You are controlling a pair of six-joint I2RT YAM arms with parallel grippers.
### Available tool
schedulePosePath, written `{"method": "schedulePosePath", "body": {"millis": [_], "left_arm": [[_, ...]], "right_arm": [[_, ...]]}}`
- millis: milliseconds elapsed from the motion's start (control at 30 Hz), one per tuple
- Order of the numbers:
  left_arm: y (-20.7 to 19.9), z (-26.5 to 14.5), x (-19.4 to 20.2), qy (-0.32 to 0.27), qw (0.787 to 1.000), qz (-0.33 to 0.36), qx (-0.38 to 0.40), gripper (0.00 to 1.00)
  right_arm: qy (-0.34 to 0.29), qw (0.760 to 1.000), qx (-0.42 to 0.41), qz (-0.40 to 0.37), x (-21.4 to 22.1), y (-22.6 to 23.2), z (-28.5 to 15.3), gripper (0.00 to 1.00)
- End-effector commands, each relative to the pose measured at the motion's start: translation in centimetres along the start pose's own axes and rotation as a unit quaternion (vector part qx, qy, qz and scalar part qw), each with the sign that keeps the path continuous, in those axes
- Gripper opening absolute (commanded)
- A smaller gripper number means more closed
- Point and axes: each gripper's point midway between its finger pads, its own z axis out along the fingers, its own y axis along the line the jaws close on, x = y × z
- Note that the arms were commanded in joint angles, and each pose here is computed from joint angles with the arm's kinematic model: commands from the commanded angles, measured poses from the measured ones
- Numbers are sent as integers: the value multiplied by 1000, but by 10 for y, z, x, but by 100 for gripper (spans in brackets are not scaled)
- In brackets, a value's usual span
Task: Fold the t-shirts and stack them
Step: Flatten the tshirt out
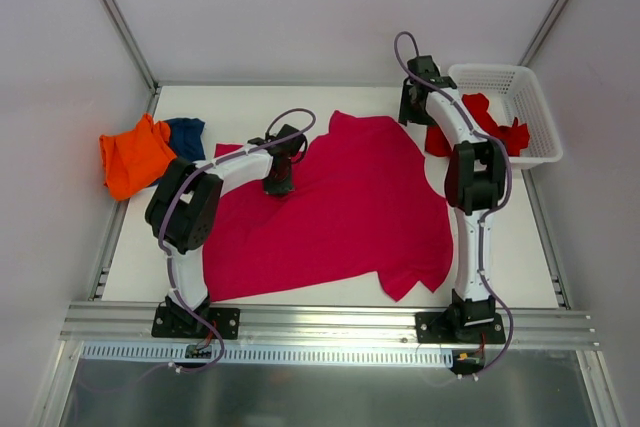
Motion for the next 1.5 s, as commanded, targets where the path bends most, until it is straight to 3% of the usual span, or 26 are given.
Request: {"method": "schedulePosePath", "body": {"millis": [0,133,167,233,267,367,400,433,467,500,667,867,967,1000,1167,1333,1467], "left_arm": [[0,-7,-4,7,1000,-2,4,0],[-3,-27,-27,-35,999,-9,11,1],[-5,-34,-35,-49,999,-12,13,6],[-5,-51,-50,-83,996,-14,13,32],[-7,-64,-61,-103,994,-16,18,50],[-14,-88,-77,-144,989,-14,30,67],[-11,-93,-82,-161,987,-16,18,68],[-14,-97,-83,-174,985,-15,16,68],[-13,-102,-87,-186,982,-17,12,67],[-8,-107,-90,-202,979,-22,-3,62],[13,-89,-83,-198,978,-34,-51,42],[15,-55,-74,-148,987,-37,-52,24],[8,-46,-78,-134,989,-42,-37,25],[6,-47,-83,-137,989,-43,-34,28],[10,-32,-95,-127,990,-44,-37,41],[22,-12,-99,-93,993,-68,-24,42],[32,0,-99,-72,994,-80,-18,40]], "right_arm": [[-36,999,-39,7,-19,1,-44,61],[-11,994,-102,35,10,9,-95,59],[2,989,-141,37,23,19,-106,57],[35,985,-169,32,67,29,-115,56],[7,983,-180,32,66,25,-143,56],[-5,987,-163,12,107,17,-166,51],[-4,987,-162,14,117,16,-169,45],[-3,985,-175,9,127,23,-174,22],[9,984,-178,4,146,22,-174,8],[12,983,-183,2,153,24,-174,1],[37,982,-183,-11,186,36,-162,0],[62,979,-190,-24,178,60,-140,0],[64,981,-182,-34,157,74,-127,0],[46,980,-190,-33,136,82,-130,0],[59,983,-169,-38,115,94,-101,1],[66,986,-149,-35,86,92,-80,0],[100,987,-119,-30,90,76,-53,0]]}}
